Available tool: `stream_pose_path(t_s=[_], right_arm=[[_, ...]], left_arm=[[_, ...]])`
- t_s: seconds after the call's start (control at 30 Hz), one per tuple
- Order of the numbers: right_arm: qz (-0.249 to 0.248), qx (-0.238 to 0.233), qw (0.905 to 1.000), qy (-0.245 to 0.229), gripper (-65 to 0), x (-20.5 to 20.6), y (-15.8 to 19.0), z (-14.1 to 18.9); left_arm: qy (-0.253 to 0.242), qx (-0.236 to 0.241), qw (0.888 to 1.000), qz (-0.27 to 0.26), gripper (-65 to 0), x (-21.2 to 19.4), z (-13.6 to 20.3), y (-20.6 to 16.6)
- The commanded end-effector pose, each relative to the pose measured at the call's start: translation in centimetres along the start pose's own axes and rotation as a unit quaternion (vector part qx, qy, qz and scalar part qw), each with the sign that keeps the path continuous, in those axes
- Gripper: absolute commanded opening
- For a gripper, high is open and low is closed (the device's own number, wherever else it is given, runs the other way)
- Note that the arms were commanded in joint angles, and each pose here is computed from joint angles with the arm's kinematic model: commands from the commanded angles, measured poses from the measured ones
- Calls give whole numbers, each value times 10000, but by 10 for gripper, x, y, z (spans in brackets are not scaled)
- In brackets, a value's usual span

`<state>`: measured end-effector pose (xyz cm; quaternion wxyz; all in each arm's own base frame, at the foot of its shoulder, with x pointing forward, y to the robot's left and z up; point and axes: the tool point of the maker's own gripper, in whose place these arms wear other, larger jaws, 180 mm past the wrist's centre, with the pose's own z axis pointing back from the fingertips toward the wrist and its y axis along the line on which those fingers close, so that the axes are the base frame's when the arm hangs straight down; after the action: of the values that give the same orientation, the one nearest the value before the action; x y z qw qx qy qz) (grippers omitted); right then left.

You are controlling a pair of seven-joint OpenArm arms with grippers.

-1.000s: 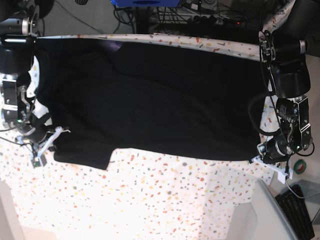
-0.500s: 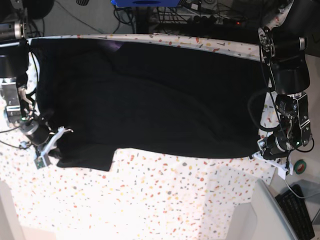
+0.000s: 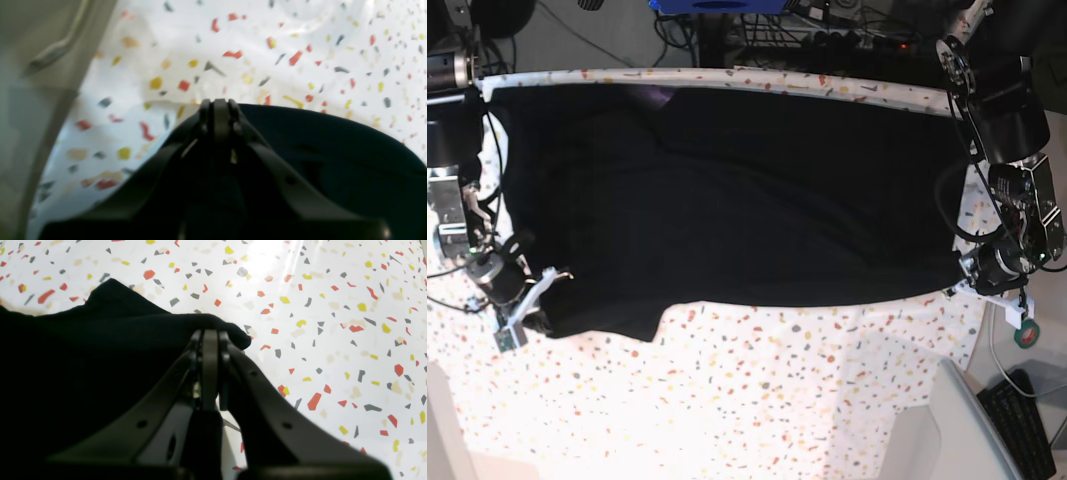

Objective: Layout the t-shirt on the table in an organized manner, then fold the t-shirt properly
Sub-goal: 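Lift the shirt's hem side with both grippers and fold it toward the collar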

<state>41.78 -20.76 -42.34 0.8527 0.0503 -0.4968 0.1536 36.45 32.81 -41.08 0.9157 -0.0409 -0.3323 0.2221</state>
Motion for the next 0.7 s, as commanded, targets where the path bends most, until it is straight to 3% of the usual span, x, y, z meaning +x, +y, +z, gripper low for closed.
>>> stream_pose_path(t_s=[0.0,0.3,0.67], right_arm=[[36,-61,9996,-277,-650,19,-9,2],[302,165,9978,-565,-650,22,20,26],[317,166,9985,-420,-650,-10,29,63]], left_arm=[[-400,-103,9991,-66,-650,28,9,-8],[-393,9,9987,-314,-650,6,22,2],[-205,224,9984,-484,-650,-26,34,24]])
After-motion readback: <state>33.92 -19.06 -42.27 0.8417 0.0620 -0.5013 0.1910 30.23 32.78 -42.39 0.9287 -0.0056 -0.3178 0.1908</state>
